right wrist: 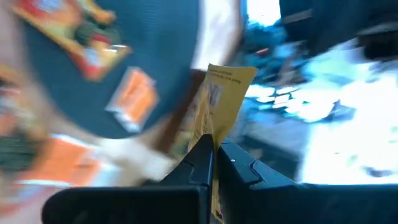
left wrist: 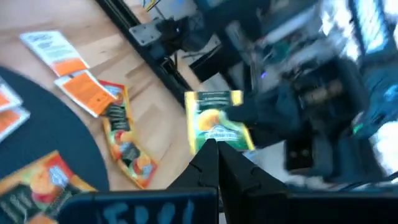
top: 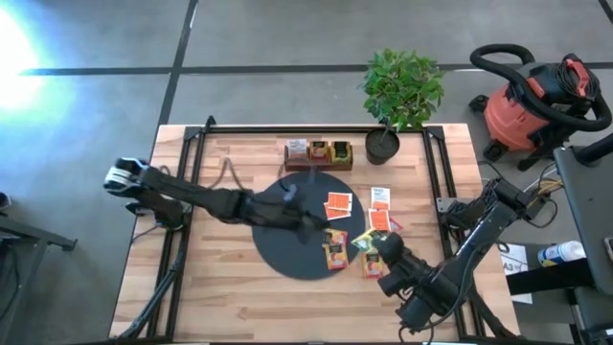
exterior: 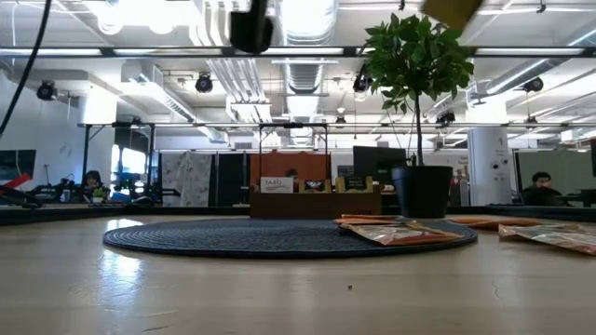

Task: Pick & Place Tea
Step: Put the yellow tea bag into the right section of the brown wooden organizer

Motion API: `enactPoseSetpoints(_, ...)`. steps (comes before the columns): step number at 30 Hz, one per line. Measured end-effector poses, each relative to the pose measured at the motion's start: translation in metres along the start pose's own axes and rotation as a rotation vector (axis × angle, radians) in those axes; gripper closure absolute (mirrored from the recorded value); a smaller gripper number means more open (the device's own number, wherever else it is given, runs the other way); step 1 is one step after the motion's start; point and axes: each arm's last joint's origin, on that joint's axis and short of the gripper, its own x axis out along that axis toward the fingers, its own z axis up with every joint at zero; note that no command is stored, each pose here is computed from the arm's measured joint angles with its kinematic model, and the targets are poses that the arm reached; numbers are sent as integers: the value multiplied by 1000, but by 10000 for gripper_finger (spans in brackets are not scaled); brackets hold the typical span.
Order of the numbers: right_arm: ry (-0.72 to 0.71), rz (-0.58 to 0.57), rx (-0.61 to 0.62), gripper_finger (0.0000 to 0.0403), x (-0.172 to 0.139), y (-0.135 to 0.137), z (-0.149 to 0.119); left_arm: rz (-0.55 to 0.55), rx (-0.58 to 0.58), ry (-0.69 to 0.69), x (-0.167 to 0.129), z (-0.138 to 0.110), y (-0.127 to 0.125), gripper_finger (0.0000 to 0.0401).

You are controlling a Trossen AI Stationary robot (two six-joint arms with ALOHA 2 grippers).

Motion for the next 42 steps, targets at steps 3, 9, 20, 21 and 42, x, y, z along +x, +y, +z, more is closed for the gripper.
enactPoseSetpoints(3, -4, -105, -111, 392, -1, -7, 1, -17, -104, -23, -17, 0, 21, 401)
enactPoseSetpoints(9, -7, -181, -233, 392, -2, -22, 7, -225, -236, -109, -44, 10, 40, 401)
enactPoseSetpoints(20, -77, -223, -318, 392, 1, -41, 32, -255, -200, -153, -41, 17, 39, 277)
enactPoseSetpoints(21, -79, -226, -338, 392, 1, -42, 32, -262, -200, -149, -41, 19, 39, 262)
enactPoseSetpoints(42, -105, -341, -341, 392, 17, -85, 55, -430, -249, 92, -42, 24, 34, 230)
